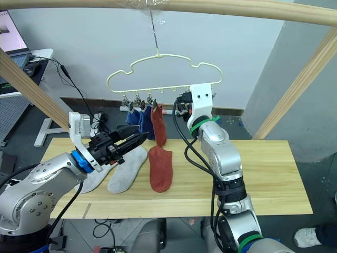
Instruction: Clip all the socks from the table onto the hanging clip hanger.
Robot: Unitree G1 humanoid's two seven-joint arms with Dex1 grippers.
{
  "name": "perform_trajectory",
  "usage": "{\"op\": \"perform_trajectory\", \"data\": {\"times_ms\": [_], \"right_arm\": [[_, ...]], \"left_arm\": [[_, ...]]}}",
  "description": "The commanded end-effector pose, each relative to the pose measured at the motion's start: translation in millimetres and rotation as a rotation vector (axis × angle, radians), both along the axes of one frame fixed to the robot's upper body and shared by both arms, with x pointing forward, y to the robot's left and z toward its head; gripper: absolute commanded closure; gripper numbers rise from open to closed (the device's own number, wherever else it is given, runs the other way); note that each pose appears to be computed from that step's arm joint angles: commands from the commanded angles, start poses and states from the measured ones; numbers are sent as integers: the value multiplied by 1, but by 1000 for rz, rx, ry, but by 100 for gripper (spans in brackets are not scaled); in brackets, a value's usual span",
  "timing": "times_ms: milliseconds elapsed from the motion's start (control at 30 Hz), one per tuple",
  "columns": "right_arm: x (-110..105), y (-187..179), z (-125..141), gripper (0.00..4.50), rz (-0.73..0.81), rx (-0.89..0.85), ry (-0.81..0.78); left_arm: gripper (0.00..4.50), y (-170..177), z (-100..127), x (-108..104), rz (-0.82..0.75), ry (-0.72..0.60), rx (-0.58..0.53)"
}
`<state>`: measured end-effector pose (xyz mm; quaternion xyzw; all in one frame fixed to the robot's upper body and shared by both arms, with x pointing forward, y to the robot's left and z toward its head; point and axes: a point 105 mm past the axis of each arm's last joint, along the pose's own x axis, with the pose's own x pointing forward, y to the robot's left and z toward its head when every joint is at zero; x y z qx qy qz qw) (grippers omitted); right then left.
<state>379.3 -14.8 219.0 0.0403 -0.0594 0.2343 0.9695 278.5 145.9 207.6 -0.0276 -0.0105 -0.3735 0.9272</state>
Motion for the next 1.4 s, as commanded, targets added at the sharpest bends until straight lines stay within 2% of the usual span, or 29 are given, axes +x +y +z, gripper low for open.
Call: {"op": "perform_trajectory", "data": {"times_ms": [33,600,1400], "right_arm": [[-3,4,20,281,13,30,-71],[3,3,21,281,4,16,-94],[6,4,21,281,0,2,-101]], "left_arm": [[206,-6,17,-8,-30,-62,-19],[206,-14,36,-9,-72,-79,-95],[206,-14,36,-6,-64,-74,-102]]}}
